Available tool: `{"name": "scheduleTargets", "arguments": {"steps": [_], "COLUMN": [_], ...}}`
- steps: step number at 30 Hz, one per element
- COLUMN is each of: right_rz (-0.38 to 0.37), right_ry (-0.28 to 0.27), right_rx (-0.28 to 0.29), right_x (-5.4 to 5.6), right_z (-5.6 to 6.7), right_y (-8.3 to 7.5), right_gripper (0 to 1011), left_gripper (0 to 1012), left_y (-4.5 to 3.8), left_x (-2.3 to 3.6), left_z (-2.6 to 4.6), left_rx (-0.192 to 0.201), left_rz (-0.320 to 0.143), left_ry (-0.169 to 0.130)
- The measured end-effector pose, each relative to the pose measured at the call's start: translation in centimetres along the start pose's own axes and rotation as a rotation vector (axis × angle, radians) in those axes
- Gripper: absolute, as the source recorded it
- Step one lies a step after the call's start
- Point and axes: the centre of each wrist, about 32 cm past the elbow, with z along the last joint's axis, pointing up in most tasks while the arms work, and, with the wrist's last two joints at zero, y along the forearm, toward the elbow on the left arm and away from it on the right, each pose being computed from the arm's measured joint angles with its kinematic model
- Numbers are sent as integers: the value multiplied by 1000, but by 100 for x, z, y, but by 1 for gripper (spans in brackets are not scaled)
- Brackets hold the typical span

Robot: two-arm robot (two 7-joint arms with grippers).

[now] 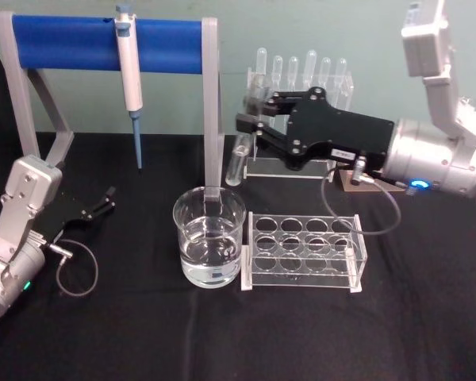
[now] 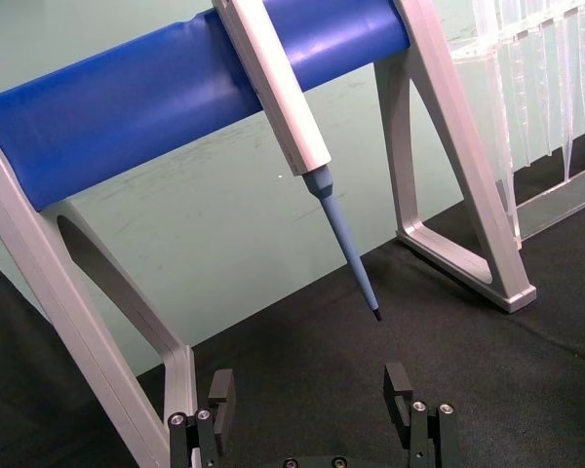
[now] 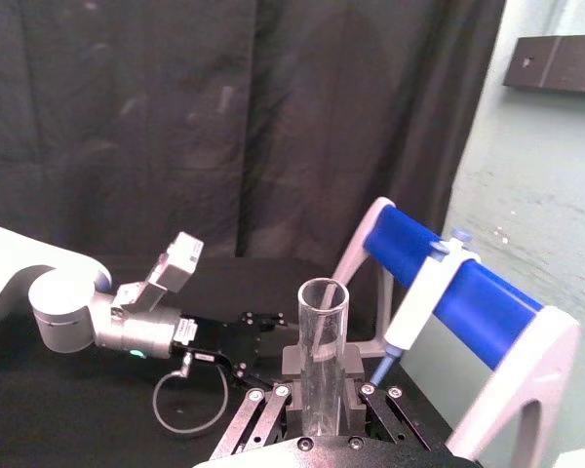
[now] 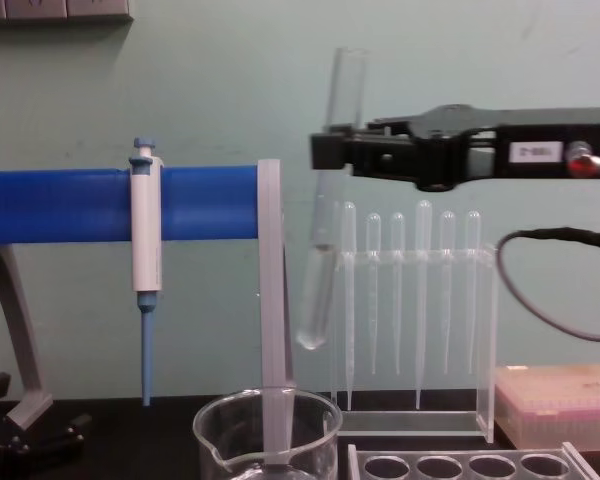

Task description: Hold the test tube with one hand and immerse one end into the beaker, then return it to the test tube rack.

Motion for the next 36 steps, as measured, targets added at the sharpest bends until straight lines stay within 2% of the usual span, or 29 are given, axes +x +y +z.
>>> {"name": "scheduleTargets", "arguments": {"steps": [6,14,23,26,36], "right_rz": [25,45,54,56,56], "right_ry": [-1,18,44,60,93], "right_rx": [-5,-12,-41,-57,-90], "right_x": [0,-29,-99,-125,-157], "right_z": [-4,-106,-315,-419,-648], "right_y": [162,287,328,340,379], "right_gripper": [236,236,236,235,236], "left_gripper": [1000,1000,1000,1000,1000], "left_y": [0,0,0,0,0], "left_x": [0,0,0,0,0], "left_z": [0,0,0,0,0], "left_rx": [0,0,0,0,0], "left_rz": [0,0,0,0,0], "left_ry": [0,0,0,0,0]}}
